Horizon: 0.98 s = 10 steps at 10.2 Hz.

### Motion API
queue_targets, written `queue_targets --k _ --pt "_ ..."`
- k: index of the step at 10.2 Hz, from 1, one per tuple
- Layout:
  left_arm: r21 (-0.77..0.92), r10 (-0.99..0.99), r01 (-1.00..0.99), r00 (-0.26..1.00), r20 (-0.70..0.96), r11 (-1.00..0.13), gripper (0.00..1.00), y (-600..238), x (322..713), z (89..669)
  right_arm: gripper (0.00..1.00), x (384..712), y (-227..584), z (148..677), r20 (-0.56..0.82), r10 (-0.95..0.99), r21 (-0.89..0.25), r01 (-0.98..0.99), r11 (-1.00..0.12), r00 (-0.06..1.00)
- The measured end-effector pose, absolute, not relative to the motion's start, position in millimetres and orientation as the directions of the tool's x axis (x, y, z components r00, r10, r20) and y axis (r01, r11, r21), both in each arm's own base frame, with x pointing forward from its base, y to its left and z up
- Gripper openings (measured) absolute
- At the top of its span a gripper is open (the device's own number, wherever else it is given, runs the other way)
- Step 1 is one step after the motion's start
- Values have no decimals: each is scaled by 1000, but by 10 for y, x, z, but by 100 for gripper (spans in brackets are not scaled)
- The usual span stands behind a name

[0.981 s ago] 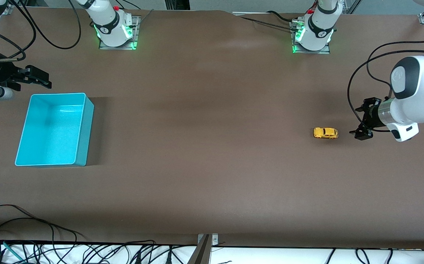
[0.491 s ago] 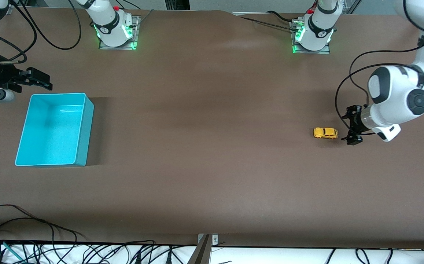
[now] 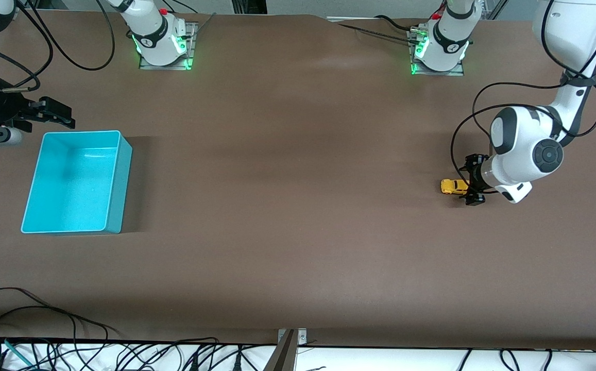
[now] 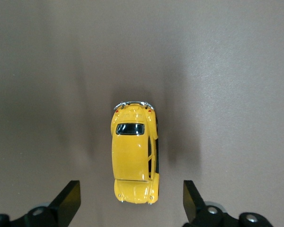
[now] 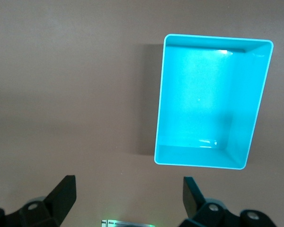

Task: Wind up and store yellow beetle car
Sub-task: 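Lower the left gripper and close it on the yellow car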

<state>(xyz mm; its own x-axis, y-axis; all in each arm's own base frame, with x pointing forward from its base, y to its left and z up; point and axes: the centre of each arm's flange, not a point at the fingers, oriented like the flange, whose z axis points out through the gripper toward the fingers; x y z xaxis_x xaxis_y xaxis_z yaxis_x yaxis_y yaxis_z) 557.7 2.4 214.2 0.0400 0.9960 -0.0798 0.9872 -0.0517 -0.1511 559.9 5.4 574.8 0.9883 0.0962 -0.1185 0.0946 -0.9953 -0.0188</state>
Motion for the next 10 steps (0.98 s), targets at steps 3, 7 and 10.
queue_targets --k 3,7,10 --pt "-161 996 985 48 -70 -59 92 49 5563 2091 100 5599 65 5748 -118 98 -19 97 -995 988" --pt "-176 997 982 58 -57 -67 87 95 5531 2016 100 5599 65 5748 -118 98 -19 97 -995 988" --pt "-187 997 980 57 -58 -67 81 94 5517 1957 100 5599 65 5748 -118 98 -19 97 -995 988"
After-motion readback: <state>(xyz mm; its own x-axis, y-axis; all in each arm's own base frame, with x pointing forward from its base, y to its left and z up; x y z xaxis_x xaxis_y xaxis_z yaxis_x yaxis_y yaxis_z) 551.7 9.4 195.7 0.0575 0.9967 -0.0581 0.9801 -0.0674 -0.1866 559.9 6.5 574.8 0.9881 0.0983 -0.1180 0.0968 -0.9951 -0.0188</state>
